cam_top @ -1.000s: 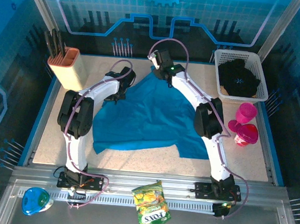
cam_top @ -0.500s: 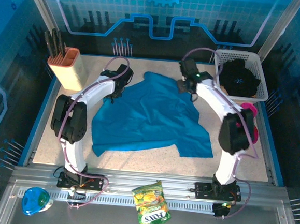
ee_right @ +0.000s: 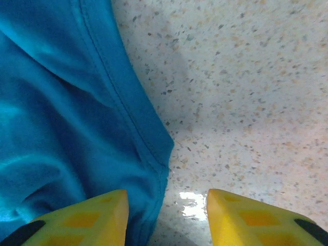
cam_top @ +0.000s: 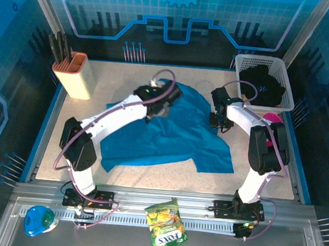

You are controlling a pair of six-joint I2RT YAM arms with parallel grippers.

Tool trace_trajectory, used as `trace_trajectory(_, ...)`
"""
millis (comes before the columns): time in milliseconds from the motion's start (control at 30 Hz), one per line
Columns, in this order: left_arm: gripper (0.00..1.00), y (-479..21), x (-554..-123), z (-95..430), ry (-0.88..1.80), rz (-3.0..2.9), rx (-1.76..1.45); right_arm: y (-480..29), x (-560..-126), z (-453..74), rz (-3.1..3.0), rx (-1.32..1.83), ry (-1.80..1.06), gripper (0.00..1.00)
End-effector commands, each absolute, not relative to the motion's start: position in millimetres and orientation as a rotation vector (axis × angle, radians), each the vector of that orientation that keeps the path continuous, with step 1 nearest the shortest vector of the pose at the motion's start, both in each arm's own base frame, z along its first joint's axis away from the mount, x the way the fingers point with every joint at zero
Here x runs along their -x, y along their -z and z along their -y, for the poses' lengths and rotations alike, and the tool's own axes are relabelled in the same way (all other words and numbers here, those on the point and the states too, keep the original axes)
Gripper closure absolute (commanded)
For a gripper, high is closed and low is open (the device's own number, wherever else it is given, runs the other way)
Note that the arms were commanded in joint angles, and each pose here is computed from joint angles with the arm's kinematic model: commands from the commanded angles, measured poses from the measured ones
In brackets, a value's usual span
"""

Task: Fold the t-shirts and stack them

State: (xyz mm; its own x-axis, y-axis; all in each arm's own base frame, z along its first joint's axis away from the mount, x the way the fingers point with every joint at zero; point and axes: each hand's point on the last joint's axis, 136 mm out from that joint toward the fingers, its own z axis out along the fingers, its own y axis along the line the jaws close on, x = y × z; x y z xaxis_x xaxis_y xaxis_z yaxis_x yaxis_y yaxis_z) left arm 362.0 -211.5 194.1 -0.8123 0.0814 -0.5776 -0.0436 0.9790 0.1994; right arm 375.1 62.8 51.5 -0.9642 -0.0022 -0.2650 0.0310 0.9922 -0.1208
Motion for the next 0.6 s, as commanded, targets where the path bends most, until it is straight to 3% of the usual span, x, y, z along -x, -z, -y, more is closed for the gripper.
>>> trace_trajectory(0,0.1,-149,-330,263,-0.187,-2.669,-0.163,-35,-380,-65,-2.909,-0.082,0.138,0.58)
trace_trajectory(200,0.12,-79,-312,304,-0.31,-2.791,-0.29,-18,-397,-60,-2.942,-0.124,0.126,0.68)
trace_trajectory(400,0.14,-34,-294,270,-0.507,-2.858,-0.265,-15,-408,-58,-2.946,-0.13,0.109,0.92)
trace_trajectory(567,0.15,-1,-261,227,-0.659,-2.914,-0.252,-33,-429,-52,-2.898,-0.058,0.171,1.0)
